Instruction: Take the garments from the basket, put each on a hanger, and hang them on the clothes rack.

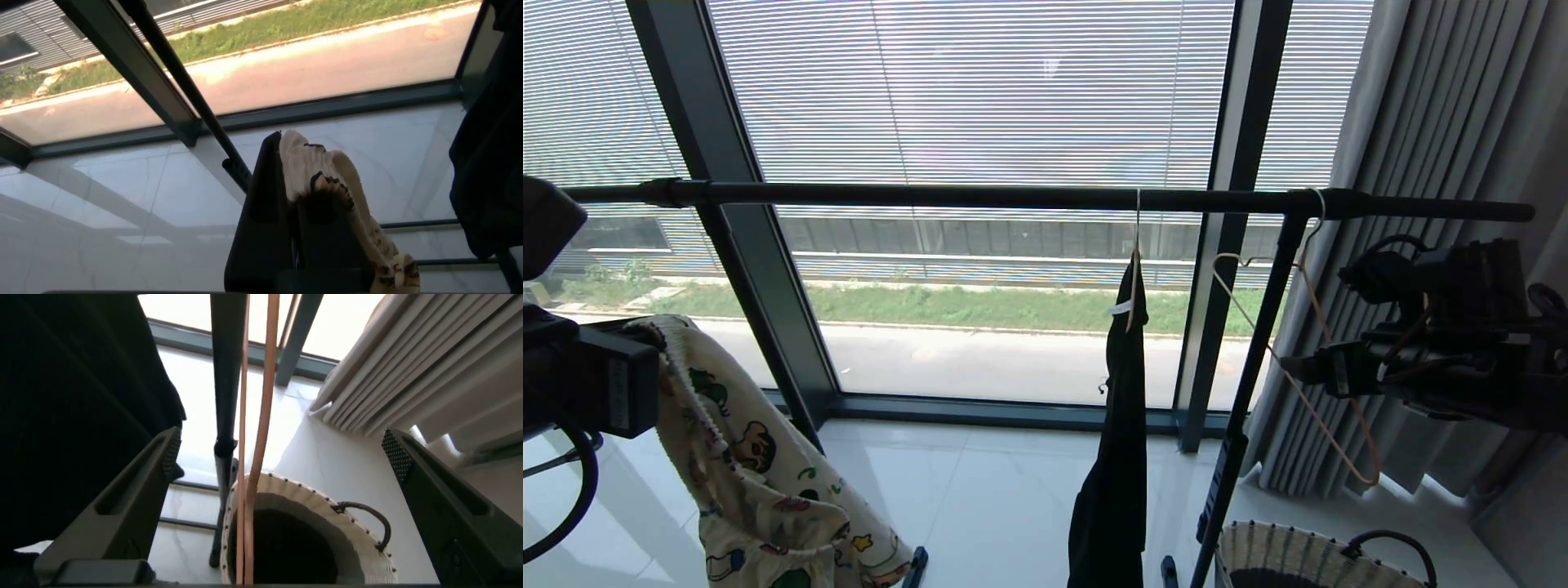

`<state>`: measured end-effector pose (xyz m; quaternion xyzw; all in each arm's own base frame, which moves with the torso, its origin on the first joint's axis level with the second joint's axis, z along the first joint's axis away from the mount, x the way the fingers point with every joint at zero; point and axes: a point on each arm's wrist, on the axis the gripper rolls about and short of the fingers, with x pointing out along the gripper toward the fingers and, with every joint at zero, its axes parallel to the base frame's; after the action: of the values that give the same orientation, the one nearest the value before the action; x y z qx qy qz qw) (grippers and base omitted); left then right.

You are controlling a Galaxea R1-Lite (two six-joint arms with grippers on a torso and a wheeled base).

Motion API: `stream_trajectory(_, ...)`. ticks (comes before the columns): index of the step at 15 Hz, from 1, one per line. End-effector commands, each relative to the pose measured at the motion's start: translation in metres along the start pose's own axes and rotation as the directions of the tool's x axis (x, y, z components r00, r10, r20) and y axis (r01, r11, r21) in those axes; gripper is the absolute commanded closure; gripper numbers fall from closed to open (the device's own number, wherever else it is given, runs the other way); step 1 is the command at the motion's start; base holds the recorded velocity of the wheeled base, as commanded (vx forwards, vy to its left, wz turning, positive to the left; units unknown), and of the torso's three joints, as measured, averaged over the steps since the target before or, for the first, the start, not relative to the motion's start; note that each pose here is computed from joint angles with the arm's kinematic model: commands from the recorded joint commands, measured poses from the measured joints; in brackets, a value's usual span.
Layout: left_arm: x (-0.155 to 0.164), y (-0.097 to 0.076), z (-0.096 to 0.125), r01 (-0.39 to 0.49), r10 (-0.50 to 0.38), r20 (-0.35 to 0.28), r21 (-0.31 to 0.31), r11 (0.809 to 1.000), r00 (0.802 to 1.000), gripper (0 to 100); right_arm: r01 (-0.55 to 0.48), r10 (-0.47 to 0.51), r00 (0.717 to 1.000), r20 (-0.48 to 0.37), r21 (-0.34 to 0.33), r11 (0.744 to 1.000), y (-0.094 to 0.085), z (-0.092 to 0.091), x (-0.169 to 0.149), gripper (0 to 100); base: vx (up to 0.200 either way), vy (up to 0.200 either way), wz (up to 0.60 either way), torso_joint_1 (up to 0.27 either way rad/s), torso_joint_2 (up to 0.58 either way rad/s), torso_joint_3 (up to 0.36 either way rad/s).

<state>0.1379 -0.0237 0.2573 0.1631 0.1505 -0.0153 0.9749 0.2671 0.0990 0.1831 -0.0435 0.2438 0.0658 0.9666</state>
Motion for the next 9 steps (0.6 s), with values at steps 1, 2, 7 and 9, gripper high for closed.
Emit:
stream_trajectory(1,0.000,0.000,0.000,0.000,0.000,-0.003,-0.001,1.000,1.000,100,0.007,-0.007,1.000,-0.021,-0.003,1.000,0.002,-0.005,0.020,0,0.000,0.000,0.00,0.000,0.00,0.000)
stream_trajectory(2,0.000,0.000,0.000,0.000,0.000,-0.003,-0.001,1.000,1.000,100,0.005,-0.005,1.000,-0.017,-0.001,1.000,0.003,-0.005,0.022,0,0.000,0.000,0.00,0.000,0.00,0.000)
stream_trajectory(7,0.001,0.000,-0.001,0.001,-0.001,-0.006,0.000,1.000,1.000,100,0.007,-0.007,1.000,-0.010,0.005,1.000,0.003,-0.002,0.033,0,0.000,0.000,0.00,0.000,0.00,0.000)
stream_trajectory(9,0.001,0.000,-0.001,0.002,-0.002,-0.005,0.000,1.000,1.000,100,0.004,-0.004,1.000,0.005,0.009,1.000,0.004,0.001,0.034,100,0.000,0.000,0.00,0.000,0.00,0.000)
